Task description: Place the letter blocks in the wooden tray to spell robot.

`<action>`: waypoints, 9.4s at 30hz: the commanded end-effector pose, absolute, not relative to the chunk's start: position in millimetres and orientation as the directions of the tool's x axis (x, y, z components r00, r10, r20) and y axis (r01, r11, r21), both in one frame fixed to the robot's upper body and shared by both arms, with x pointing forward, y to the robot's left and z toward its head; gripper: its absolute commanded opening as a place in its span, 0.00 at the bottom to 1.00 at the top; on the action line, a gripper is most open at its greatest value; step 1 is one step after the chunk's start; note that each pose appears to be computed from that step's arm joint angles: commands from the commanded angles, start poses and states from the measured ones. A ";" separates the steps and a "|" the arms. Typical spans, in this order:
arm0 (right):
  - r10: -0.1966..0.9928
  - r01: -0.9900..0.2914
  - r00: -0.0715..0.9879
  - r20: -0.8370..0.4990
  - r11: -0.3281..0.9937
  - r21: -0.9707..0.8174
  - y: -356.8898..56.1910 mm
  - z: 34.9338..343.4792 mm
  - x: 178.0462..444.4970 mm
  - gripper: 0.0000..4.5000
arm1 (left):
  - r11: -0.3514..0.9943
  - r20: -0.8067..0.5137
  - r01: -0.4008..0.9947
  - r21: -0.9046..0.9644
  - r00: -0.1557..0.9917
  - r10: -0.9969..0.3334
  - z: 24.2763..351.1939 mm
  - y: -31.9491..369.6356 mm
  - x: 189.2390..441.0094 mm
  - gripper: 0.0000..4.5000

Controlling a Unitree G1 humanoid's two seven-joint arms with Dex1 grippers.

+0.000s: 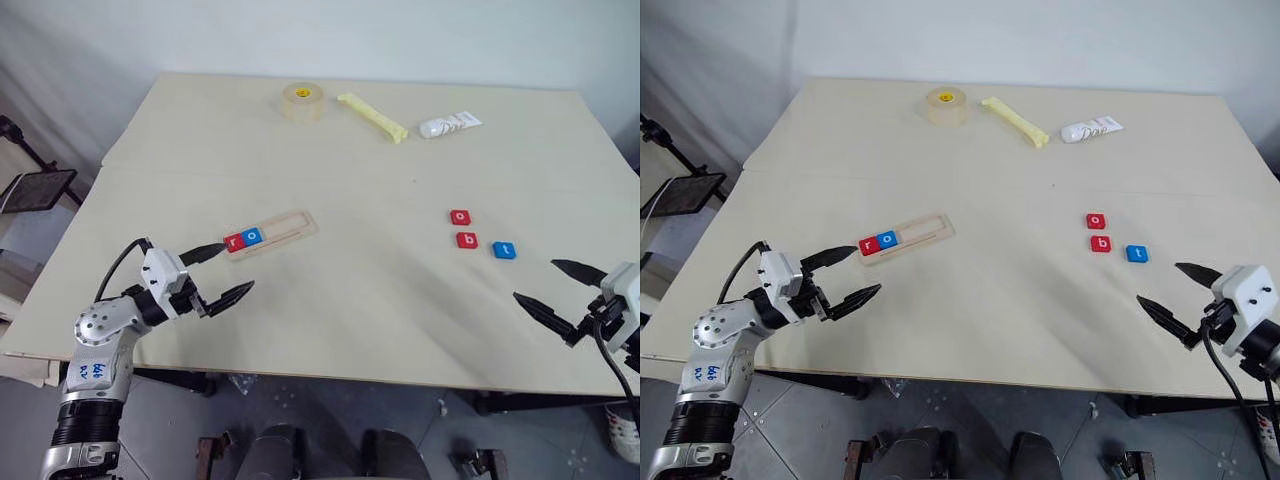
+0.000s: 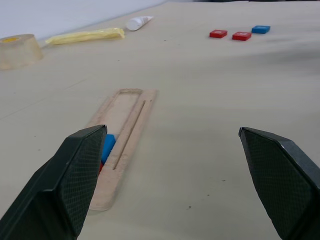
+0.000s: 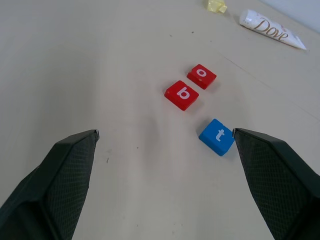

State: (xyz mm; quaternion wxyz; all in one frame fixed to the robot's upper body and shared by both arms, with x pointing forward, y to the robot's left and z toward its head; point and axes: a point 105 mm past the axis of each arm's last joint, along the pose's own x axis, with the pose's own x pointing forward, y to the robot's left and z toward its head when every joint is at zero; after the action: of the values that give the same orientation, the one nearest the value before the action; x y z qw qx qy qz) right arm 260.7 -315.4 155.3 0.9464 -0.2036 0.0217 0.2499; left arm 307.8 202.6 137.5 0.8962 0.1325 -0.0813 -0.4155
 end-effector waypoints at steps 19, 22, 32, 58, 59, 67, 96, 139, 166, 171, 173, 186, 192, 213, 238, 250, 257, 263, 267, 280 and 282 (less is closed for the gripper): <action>0.542 -0.524 0.836 -0.086 0.744 -0.415 -291.5 178.8 276.4 1.00 | 0.694 -0.128 0.640 0.330 0.759 -0.639 152.6 253.5 310.9 1.00; 0.568 -0.548 0.818 -0.088 0.725 -0.417 -284.1 180.2 279.2 1.00 | 0.707 -0.141 0.631 0.320 0.769 -0.623 157.5 258.3 322.6 1.00; 0.667 -0.604 0.744 -0.048 0.640 -0.475 -249.9 203.9 290.6 1.00 | 0.600 -0.309 0.734 0.319 0.679 -0.666 157.6 248.3 373.1 1.00; 0.612 -0.549 0.791 -0.010 0.702 -0.454 -249.4 196.1 273.9 1.00 | 0.448 -0.562 0.851 0.273 0.519 -0.644 133.7 222.0 401.0 1.00; 0.612 -0.549 0.791 -0.011 0.702 -0.454 -249.2 195.6 274.1 1.00 | 0.445 -0.574 0.853 0.272 0.515 -0.636 132.1 222.8 400.7 1.00; 0.610 -0.547 0.792 -0.008 0.704 -0.452 -246.1 192.9 278.4 1.00 | 0.441 -0.662 0.860 0.258 0.490 -0.568 117.8 225.5 400.2 0.76; 0.580 -0.530 0.814 -0.039 0.712 -0.460 -257.1 181.2 273.1 1.00 | 0.015 -0.545 0.931 0.364 0.226 -0.807 164.3 44.0 366.6 0.76; 0.442 -0.453 0.888 -0.125 0.798 -0.397 -305.2 170.8 234.5 1.00 | 0.139 -0.233 0.835 0.532 0.303 -0.924 233.6 43.7 352.3 1.00; 0.291 -0.327 0.941 -0.174 0.913 -0.245 -301.0 171.8 290.2 1.00 | 0.141 -0.021 0.902 0.409 0.164 -0.986 135.2 139.3 315.9 1.00; 0.300 -0.339 0.936 -0.185 0.909 -0.240 -298.6 171.5 284.9 1.00 | 0.110 -0.013 0.907 0.407 0.127 -0.992 138.6 133.9 314.5 1.00; 0.302 -0.340 0.936 -0.183 0.910 -0.238 -297.4 171.8 283.2 1.00 | 0.102 -0.014 0.909 0.404 0.118 -0.993 138.8 131.7 314.2 1.00; 0.309 -0.345 0.934 -0.182 0.912 -0.223 -291.3 170.1 282.1 1.00 | 0.087 -0.013 0.911 0.403 0.101 -0.995 142.0 124.6 312.6 1.00; 0.287 -0.302 0.947 -0.142 0.948 -0.103 -264.1 166.0 313.9 1.00 | 0.111 0.024 0.909 0.401 0.111 -0.994 146.1 119.0 309.0 1.00; 0.166 -0.166 0.974 -0.153 0.986 0.010 -249.1 115.8 387.5 1.00 | 0.155 0.036 0.908 0.389 0.153 -0.988 143.8 116.8 296.5 1.00; 0.047 -0.047 0.999 -0.017 0.999 0.016 -244.2 147.2 337.8 0.32 | 0.165 -0.002 0.929 0.331 0.176 -0.984 125.0 131.6 304.5 1.00; -0.055 0.059 0.993 -0.105 0.997 0.039 -239.9 121.4 275.6 0.32 | 0.105 -0.003 0.922 0.374 0.114 -0.993 130.6 132.4 310.1 1.00; -0.069 0.081 0.988 -0.139 0.993 0.084 -242.6 101.0 275.2 0.40 | 0.084 0.005 0.911 0.404 0.090 -0.996 138.2 127.1 312.8 1.00; -0.056 0.066 0.991 -0.121 0.994 0.082 -239.8 101.3 272.8 0.87 | 0.087 0.010 0.909 0.407 0.091 -0.996 137.9 127.5 311.1 1.00; 0.043 -0.041 0.994 -0.102 0.999 0.024 -236.5 114.2 265.7 0.99 | 0.091 0.009 0.908 0.408 0.095 -0.995 137.3 130.1 309.6 1.00; 0.539 -0.717 0.680 -0.498 0.631 -0.296 -266.0 151.1 264.9 0.99 | 0.015 -0.016 0.912 0.409 0.024 -1.000 134.1 130.9 300.7 1.00; 0.542 -0.761 0.633 -0.553 0.567 -0.315 -273.7 150.4 274.1 0.99 | 0.014 -0.014 0.911 0.412 0.022 -1.000 133.8 129.4 299.3 1.00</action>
State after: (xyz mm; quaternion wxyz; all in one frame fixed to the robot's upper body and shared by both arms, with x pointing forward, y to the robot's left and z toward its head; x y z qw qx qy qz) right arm 273.9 -271.4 156.3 0.8810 -0.2566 0.1879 0.3504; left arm 302.9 130.4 127.7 0.7056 0.1470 -0.1241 -0.6820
